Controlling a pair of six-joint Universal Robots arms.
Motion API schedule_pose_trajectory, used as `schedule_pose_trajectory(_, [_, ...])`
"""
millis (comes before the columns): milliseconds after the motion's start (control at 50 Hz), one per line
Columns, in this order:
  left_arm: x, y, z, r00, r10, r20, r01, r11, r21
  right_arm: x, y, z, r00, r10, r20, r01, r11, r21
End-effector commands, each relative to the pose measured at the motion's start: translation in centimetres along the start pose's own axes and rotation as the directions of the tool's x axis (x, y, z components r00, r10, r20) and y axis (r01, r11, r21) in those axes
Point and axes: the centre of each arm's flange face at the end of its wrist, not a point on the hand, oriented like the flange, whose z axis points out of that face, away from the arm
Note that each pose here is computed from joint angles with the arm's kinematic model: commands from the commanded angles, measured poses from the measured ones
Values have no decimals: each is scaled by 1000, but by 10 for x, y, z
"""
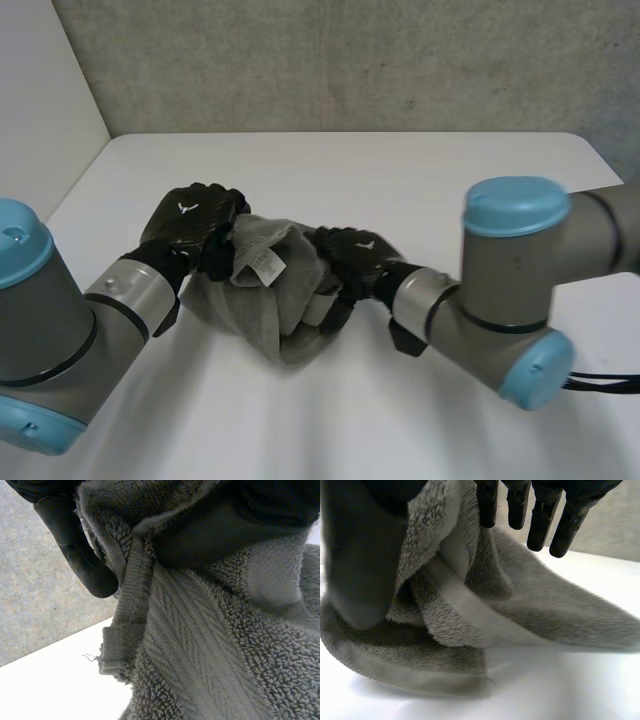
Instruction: Fold the towel.
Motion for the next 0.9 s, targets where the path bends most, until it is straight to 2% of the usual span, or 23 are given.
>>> schedule_pose_trajectory(20, [0,-5,-5,1000,-3,2,3,1000,15,-15,31,26,1000,-23,11,23,998,-58])
schedule_pose_trajectory(160, [1,-10,-7,1000,-2,2,2,999,32,-10,33,30,999,-27,-37,25,998,-53])
schedule_pose_trajectory(260, [1,-16,-8,1000,1,1,-1,999,53,-9,1,19,995,-46,-94,50,998,32])
schedule_pose_trajectory(300, [0,-20,-6,1000,3,4,-4,998,68,-4,-33,5,991,-55,-121,70,990,124])
schedule_pose_trajectory(320, [0,-20,-6,1000,3,4,-4,998,68,-4,-33,5,991,-55,-121,70,990,125])
schedule_pose_trajectory(360, [0,-23,-5,1000,5,3,-5,997,81,23,-62,-8,979,-53,-197,93,975,201])
schedule_pose_trajectory(420, [-1,-28,-1,1000,9,5,-10,994,106,37,-86,-24,964,-80,-254,147,955,258])
schedule_pose_trajectory(600, [8,-30,13,1000,3,-22,-1,994,110,44,-99,-48,926,-175,-336,271,925,265])
schedule_pose_trajectory(640, [14,-29,13,999,-1,-39,6,994,106,41,-104,-57,913,-200,-355,306,912,272])
schedule_pose_trajectory(700, [22,-19,11,998,-8,-63,13,997,77,44,-112,-74,863,-279,-420,414,868,273])
schedule_pose_trajectory(780, [23,-8,9,998,-14,-66,16,999,34,48,-110,-77,827,-338,-449,474,849,235])
schedule_pose_trajectory(800, [24,-1,8,997,-18,-68,18,1000,5,51,-108,-77,807,-369,-461,501,842,202])
schedule_pose_trajectory(820, [24,-1,8,997,-18,-68,18,1000,5,51,-108,-77,807,-370,-461,501,842,202])
schedule_pose_trajectory(860, [31,8,2,996,-27,-88,23,999,-45,62,-100,-77,756,-439,-485,555,823,121])
schedule_pose_trajectory(880, [31,9,2,996,-27,-88,23,999,-45,62,-100,-77,756,-439,-486,555,823,120])
schedule_pose_trajectory(900, [35,11,-1,995,-27,-98,21,998,-63,68,-94,-77,731,-477,-488,578,813,70])
